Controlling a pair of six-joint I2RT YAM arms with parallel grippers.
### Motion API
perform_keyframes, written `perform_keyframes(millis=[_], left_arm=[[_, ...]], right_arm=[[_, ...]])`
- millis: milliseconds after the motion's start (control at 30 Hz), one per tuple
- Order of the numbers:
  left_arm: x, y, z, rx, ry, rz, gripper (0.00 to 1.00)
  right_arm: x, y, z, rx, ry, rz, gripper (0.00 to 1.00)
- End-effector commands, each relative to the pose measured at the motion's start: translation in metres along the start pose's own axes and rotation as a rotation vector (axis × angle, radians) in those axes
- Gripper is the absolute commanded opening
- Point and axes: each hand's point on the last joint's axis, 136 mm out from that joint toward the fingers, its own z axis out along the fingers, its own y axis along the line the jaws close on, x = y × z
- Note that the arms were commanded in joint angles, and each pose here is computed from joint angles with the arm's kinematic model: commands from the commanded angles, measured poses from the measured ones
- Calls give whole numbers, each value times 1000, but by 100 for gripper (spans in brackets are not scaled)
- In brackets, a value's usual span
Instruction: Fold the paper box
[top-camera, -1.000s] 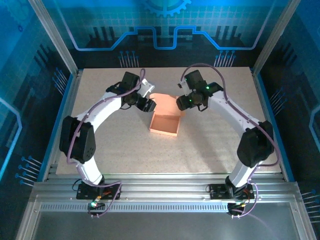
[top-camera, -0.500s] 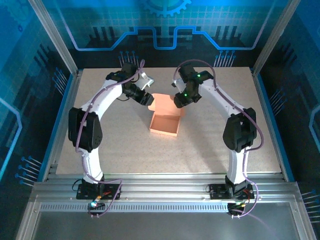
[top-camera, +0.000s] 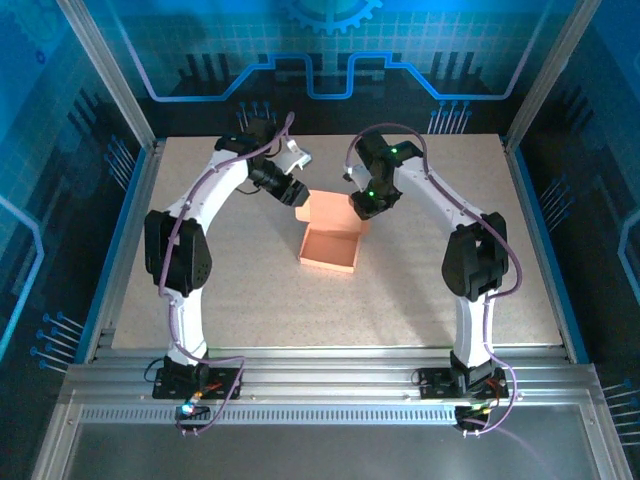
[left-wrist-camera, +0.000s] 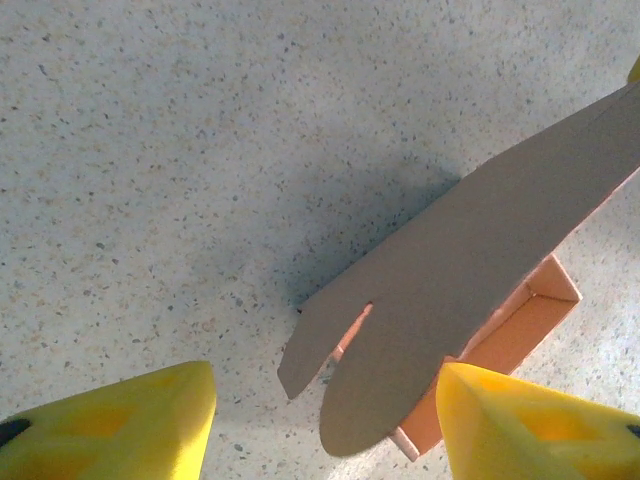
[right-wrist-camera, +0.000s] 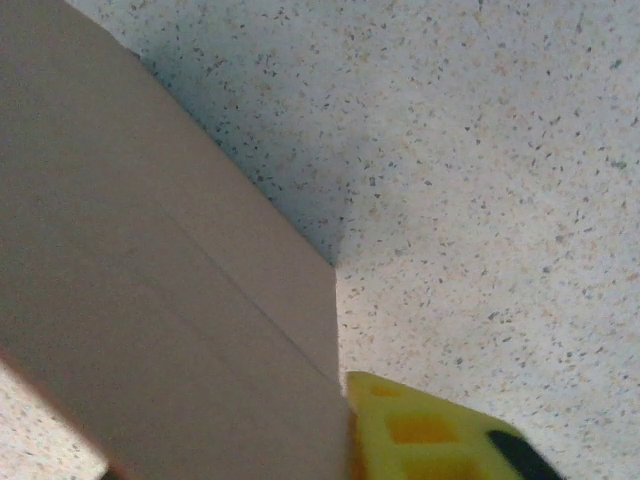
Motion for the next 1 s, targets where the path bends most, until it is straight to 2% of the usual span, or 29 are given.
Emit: perform_keyframes(millis=[0, 167, 300, 400, 533, 633, 767, 967], left_arm=[[2, -9, 5, 44, 23, 35, 61], [-4, -14, 9, 42, 18, 56, 59], [-5, -19, 14, 38, 18, 59, 56], [-1, -17, 15, 18, 40, 123, 57], [7, 5, -3, -71, 75, 146, 60], [5, 15, -23, -56, 13, 101, 64], [2, 9, -35, -10, -40, 151, 77], [-14, -9, -32, 40, -60, 267, 78]], right_arm=[[1, -1, -3, -17, 18, 0, 10], [-1, -2, -7, -9, 6, -1, 2], [-2, 0, -10, -1, -13, -15, 2], [0, 0, -7, 1, -7, -32, 2], [5, -1, -7, 3, 6, -62, 1], [7, 3, -9, -26, 4, -103, 0], [13, 10, -14, -88, -11, -169, 0], [15, 9, -23, -156, -39, -223, 0]])
